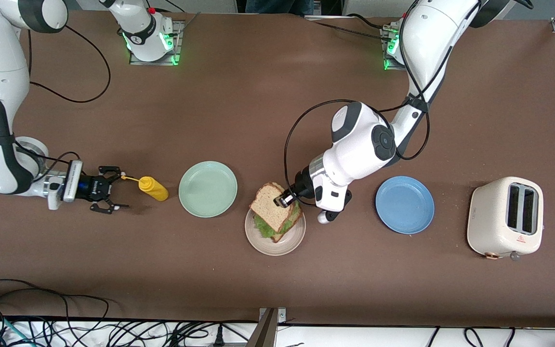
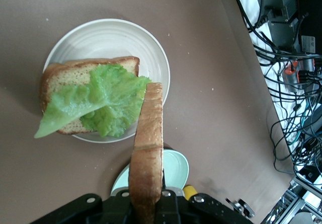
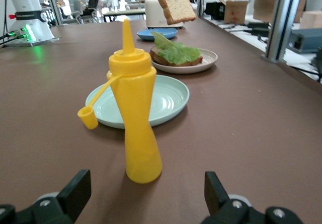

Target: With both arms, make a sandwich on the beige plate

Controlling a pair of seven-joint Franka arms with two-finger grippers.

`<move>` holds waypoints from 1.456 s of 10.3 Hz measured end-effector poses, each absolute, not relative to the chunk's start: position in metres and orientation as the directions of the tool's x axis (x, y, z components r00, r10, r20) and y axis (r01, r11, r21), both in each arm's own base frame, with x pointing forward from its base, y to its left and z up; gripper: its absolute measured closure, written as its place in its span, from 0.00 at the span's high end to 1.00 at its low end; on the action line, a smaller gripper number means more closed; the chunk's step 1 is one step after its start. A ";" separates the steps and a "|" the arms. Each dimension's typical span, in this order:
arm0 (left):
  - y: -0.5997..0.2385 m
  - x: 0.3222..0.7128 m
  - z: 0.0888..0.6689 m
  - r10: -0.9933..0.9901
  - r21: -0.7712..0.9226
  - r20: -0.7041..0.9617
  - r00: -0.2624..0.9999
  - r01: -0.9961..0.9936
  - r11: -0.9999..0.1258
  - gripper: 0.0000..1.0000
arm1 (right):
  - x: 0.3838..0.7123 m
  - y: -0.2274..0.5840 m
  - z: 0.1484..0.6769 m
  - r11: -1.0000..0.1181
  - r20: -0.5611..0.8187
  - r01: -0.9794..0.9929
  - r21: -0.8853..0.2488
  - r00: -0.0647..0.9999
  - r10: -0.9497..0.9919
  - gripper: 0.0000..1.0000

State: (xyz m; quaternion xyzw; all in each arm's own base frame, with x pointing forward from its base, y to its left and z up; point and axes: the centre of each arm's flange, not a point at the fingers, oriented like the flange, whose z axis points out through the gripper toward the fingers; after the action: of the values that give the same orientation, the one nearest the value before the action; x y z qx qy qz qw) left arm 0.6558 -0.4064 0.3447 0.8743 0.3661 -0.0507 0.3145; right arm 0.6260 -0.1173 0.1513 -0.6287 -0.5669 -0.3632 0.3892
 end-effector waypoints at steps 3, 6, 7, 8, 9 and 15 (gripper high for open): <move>-0.403 0.663 0.319 0.635 0.525 -0.311 0.707 0.685 -0.505 0.10 | 0.638 -0.142 0.239 -0.159 0.771 0.965 -0.211 0.264 0.579 1.00; -0.405 0.664 0.301 0.653 0.546 -0.298 0.696 0.686 -0.481 0.10 | 0.636 -0.146 0.326 -0.341 0.577 0.872 -0.352 0.489 0.654 1.00; -0.408 0.663 0.297 0.653 0.546 -0.298 0.696 0.686 -0.482 0.10 | 0.634 -0.139 0.355 -0.419 0.480 0.824 -0.380 0.563 0.673 1.00; -0.411 0.662 0.295 0.653 0.549 -0.296 0.697 0.683 -0.481 0.10 | 0.631 -0.131 0.385 -0.503 0.386 0.774 -0.385 0.630 0.673 1.00; -0.414 0.660 0.293 0.653 0.554 -0.293 0.698 0.681 -0.480 0.10 | 0.627 -0.124 0.415 -0.583 0.309 0.722 -0.372 0.689 0.656 1.00; -0.409 0.662 0.274 0.665 0.538 -0.287 0.690 0.690 -0.483 0.10 | 0.588 -0.076 0.540 -0.929 -0.022 0.350 -0.124 0.935 0.355 1.00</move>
State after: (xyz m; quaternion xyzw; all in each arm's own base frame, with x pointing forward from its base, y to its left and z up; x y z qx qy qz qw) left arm 0.6619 -0.4093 0.2740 0.8610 0.3935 -0.0199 0.3217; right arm 0.5881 -0.0761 0.5400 -0.9817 -0.1795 0.0222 0.0588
